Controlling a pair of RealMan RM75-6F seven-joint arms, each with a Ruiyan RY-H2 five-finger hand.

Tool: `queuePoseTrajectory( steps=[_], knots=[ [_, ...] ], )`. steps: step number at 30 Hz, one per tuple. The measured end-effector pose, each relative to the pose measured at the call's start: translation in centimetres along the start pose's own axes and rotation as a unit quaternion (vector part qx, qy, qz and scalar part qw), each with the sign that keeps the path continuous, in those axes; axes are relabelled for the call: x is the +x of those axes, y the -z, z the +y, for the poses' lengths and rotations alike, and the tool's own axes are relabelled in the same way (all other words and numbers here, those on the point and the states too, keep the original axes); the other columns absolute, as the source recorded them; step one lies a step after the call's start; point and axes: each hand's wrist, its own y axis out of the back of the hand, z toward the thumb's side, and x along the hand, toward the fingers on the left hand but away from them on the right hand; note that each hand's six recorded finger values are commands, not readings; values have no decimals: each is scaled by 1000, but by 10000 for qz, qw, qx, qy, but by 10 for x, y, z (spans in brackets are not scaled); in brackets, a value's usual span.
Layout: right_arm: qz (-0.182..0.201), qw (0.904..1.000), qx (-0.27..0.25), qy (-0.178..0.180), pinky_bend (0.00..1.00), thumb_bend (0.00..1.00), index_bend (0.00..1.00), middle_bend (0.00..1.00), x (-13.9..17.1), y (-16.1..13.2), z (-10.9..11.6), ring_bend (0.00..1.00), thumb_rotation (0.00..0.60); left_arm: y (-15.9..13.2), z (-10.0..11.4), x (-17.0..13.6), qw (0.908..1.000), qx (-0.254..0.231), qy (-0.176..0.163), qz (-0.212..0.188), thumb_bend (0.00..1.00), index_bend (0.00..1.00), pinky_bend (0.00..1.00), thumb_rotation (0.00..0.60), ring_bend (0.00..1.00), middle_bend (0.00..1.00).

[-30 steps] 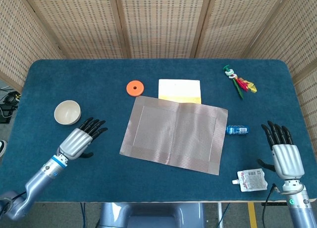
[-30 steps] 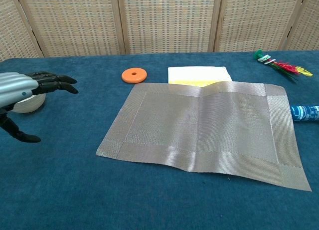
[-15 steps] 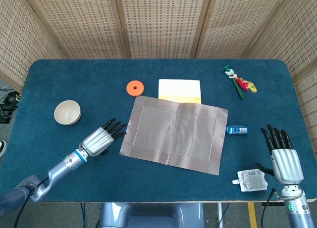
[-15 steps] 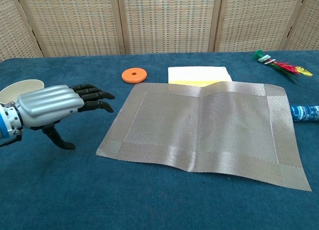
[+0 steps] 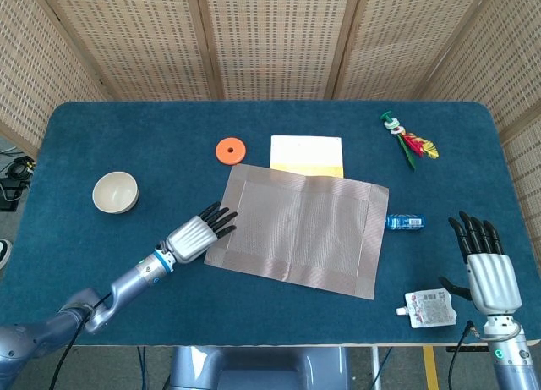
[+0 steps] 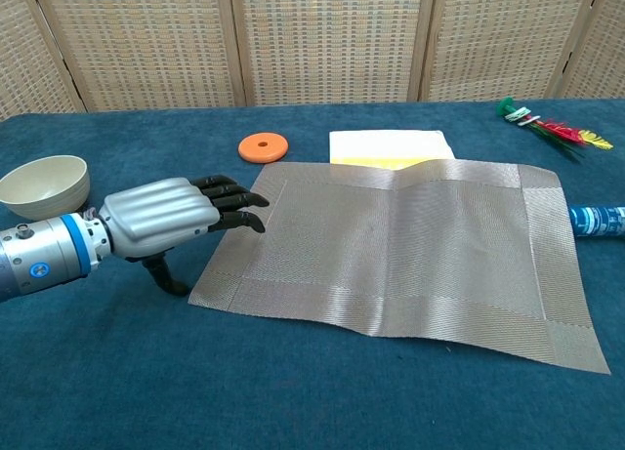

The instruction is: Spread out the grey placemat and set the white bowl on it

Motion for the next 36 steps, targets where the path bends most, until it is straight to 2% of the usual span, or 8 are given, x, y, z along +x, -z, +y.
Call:
queuePoseTrajectory(
  steps=[6,11,19,31,34,36],
  knots=[
    [44,10000,-21,-55,0,0,0,0,1,-2,-1,0,600,-11,3,13,9999,-13,-59,-97,215,185,0,600,0,0],
    [76,9999,-48,-54,0,0,0,0,2,-4,0,0,600,-15,9,19,9997,13,-135,-185,326,199,0,600,0,0],
    [105,9999,-48,-53,0,0,0,0,4,-6,1,0,600,-13,16,17,9993,181,-198,-251,337,216,0,600,0,0],
    [135,9999,-33,-43,0,0,0,0,6,-8,3,0,600,-5,24,12,9994,219,-232,-145,338,235,0,600,0,0],
    [159,9999,-37,-35,0,0,0,0,6,-9,3,0,600,-7,24,12,9994,185,-240,-153,358,283,0,600,0,0],
    [178,9998,-49,-33,0,0,0,0,7,-10,3,0,600,-9,24,12,9994,175,-240,-160,410,337,0,600,0,0]
  ],
)
